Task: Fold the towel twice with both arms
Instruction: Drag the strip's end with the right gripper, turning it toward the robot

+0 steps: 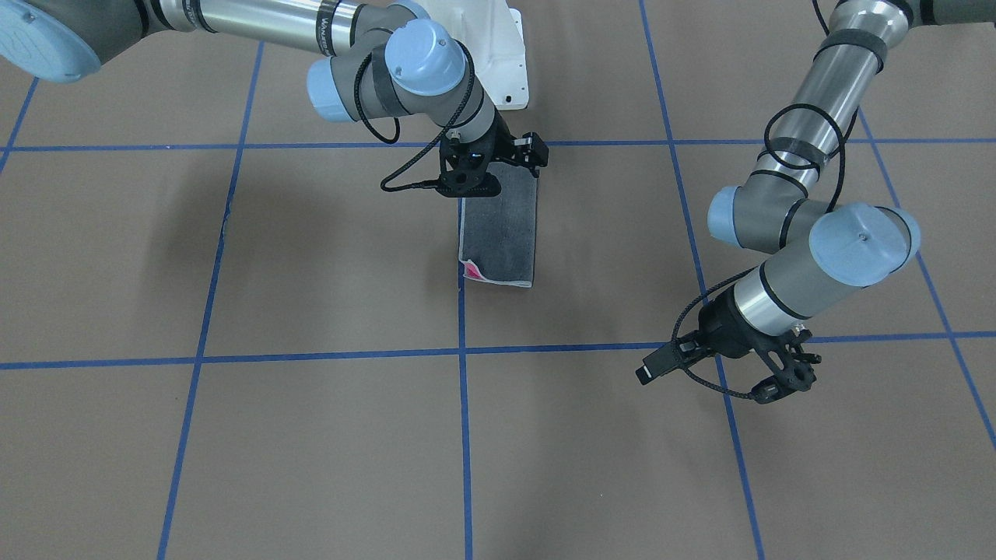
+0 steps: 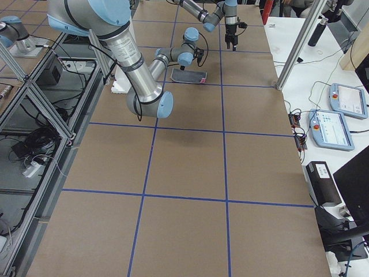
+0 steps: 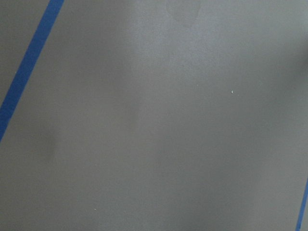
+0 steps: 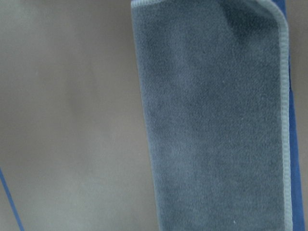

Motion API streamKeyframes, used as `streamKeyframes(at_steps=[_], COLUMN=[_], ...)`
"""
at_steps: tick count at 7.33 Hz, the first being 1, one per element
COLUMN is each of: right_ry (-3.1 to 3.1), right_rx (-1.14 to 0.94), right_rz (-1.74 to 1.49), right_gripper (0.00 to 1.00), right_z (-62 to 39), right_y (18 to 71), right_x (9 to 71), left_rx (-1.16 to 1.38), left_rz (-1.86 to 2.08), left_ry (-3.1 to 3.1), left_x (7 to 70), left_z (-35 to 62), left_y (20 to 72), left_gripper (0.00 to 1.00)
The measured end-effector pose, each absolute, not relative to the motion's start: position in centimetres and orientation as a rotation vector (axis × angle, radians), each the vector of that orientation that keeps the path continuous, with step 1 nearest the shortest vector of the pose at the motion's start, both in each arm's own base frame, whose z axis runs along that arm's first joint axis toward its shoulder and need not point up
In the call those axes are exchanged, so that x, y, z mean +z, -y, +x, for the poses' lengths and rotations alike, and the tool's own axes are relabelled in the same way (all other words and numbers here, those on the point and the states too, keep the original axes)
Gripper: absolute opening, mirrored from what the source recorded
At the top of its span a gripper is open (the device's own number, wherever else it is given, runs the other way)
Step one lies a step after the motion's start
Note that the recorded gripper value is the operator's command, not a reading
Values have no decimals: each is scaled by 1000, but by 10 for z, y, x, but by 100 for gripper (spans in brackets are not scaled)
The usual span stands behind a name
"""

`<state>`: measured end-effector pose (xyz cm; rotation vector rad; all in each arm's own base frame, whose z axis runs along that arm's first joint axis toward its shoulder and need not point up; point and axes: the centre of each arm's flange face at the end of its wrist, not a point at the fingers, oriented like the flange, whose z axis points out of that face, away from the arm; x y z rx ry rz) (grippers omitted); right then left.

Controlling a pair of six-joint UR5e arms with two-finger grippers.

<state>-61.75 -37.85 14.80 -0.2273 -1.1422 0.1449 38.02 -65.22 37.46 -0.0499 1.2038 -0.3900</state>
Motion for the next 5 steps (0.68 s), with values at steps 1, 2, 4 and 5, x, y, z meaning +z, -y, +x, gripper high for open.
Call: streamKeyframes(at_steps=[1,2,4,5], right_ry=[1156,1185,1218,1221], right_rx=[170,192,225,235], right_rz=[-176,-116,-39,-14], right_gripper=[100,100,100,100], right_z=[-618,-626,-640,-639], right_y=[388,401,419,428], right_x=[152,163,187,191], left_rx=[-390,-390,-392,-392], left_rz=[-50,-50,-52,-52], left_ry=[-1204,-1203,-1202,-1201], left_x=[375,375,376,377], left_z=[380,380,380,381], left_y=[652,652,652,652], left_gripper=[100,100,100,100])
